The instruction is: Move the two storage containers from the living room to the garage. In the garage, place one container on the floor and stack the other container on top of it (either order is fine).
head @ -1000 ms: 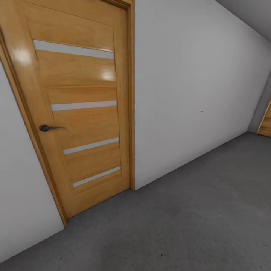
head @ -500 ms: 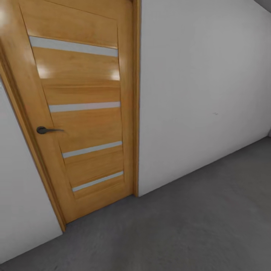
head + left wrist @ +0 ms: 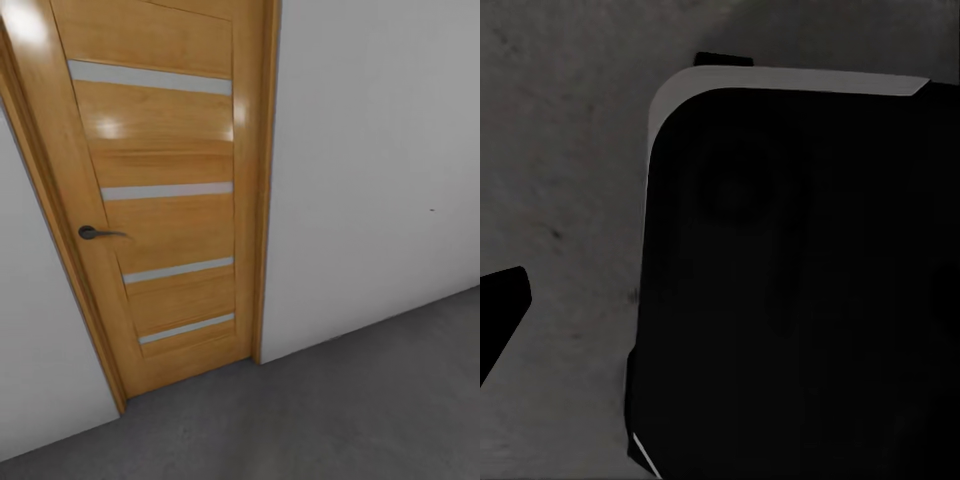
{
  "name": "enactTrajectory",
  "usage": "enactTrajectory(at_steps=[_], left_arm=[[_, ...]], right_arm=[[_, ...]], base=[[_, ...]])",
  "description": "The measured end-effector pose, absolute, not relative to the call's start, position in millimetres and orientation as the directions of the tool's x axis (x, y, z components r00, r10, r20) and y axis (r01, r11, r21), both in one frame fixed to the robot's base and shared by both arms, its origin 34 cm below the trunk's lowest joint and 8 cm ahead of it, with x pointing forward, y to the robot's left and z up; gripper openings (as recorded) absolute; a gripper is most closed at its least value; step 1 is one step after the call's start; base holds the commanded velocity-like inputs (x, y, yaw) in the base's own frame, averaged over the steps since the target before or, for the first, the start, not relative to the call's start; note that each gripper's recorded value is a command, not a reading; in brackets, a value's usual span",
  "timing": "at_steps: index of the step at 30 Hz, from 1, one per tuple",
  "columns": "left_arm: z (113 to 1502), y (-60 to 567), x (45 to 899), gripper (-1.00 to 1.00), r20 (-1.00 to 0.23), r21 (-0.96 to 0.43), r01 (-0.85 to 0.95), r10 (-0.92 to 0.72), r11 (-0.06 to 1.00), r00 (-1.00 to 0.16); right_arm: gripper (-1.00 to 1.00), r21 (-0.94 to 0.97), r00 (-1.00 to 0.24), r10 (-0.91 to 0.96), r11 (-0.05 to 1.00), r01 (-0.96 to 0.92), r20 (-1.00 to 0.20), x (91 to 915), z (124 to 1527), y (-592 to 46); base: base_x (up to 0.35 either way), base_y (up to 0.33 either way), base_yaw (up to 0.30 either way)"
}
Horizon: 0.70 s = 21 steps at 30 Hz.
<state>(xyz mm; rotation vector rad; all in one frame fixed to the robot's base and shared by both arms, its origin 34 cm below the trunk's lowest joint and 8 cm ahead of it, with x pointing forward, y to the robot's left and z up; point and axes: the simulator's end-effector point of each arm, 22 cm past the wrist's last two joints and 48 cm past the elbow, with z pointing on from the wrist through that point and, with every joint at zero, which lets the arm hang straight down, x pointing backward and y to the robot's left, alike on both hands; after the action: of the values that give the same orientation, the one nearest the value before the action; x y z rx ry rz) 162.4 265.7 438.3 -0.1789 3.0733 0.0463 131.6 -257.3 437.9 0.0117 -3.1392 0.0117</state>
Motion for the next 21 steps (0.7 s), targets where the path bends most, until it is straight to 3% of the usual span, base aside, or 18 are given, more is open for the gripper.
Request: enactTrajectory(at_steps=[21], left_arm=[[438.3, 267.1, 163.8, 1.0, -0.069, 0.027, -0.127, -0.124, 0.992, -0.99]], right_arm=[[1.0, -0.009, -1.0, -0.007, 1.0, -0.007, 0.003, 131.6, 437.8, -258.3]], base=[[0.26, -0.169, 0.27]])
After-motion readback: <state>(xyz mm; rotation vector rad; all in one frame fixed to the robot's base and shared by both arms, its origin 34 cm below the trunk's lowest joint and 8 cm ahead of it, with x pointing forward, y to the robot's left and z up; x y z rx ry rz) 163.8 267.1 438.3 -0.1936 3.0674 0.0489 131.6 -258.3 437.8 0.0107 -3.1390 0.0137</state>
